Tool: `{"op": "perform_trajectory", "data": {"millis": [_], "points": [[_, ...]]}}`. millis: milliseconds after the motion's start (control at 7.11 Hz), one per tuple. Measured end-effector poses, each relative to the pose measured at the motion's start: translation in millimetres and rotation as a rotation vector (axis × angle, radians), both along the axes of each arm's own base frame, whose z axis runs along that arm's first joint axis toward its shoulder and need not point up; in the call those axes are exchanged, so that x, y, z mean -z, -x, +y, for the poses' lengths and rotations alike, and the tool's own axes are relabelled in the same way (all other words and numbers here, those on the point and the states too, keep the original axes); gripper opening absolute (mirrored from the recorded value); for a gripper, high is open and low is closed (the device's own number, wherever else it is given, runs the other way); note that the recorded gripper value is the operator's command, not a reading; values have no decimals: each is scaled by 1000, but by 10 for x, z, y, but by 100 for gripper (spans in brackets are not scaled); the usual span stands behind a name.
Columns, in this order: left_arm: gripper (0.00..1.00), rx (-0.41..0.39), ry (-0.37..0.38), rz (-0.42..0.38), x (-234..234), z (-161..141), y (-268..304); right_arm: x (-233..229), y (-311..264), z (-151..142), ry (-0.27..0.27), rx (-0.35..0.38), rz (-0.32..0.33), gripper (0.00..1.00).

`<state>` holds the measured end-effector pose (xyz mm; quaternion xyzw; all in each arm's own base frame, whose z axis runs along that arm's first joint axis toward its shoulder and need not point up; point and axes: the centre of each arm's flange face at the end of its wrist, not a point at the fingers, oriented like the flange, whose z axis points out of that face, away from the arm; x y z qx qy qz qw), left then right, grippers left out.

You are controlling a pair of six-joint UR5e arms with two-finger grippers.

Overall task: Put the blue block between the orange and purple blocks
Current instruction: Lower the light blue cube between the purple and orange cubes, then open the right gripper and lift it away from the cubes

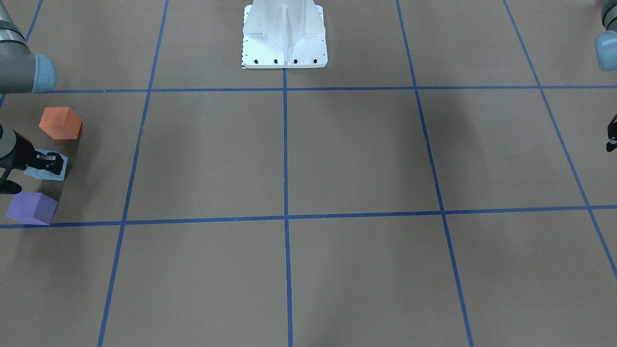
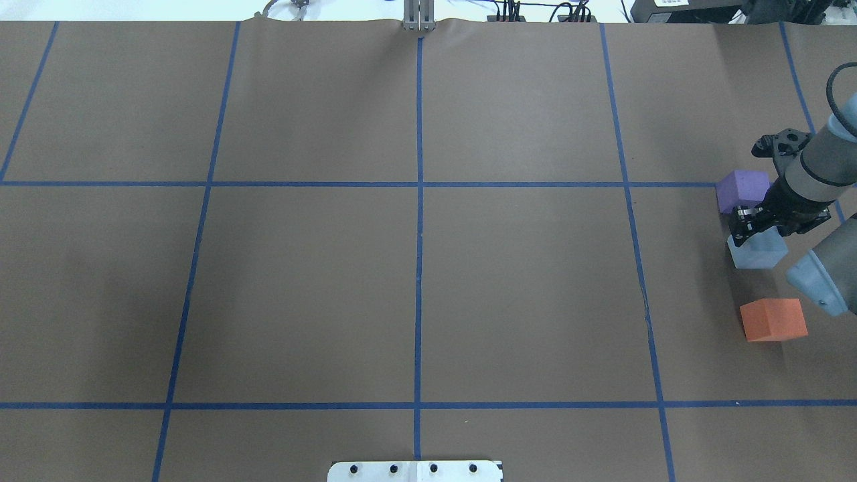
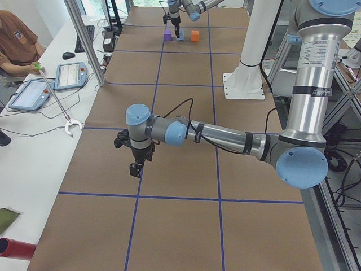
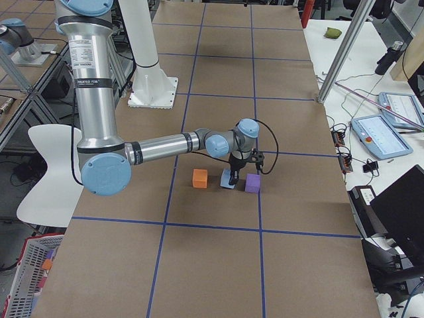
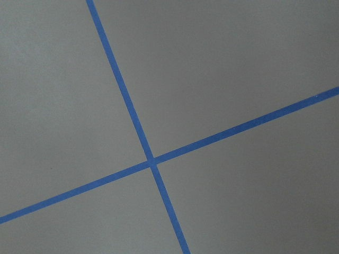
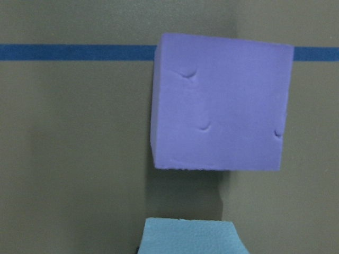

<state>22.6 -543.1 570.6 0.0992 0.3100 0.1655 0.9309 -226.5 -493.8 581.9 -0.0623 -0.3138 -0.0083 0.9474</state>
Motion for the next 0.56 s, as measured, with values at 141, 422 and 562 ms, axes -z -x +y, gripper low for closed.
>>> {"op": "perform_trajectory", "data": {"millis": [141, 422, 562], "points": [[100, 0, -1, 0, 7, -5, -1, 6, -9, 11, -1, -1, -1, 100], [100, -1, -3, 0, 14, -11, -5, 16, -26, 28, -5, -1, -2, 100], [100, -1, -3, 1, 19, -14, -8, 33, -43, 50, -10, 1, -5, 100]]}}
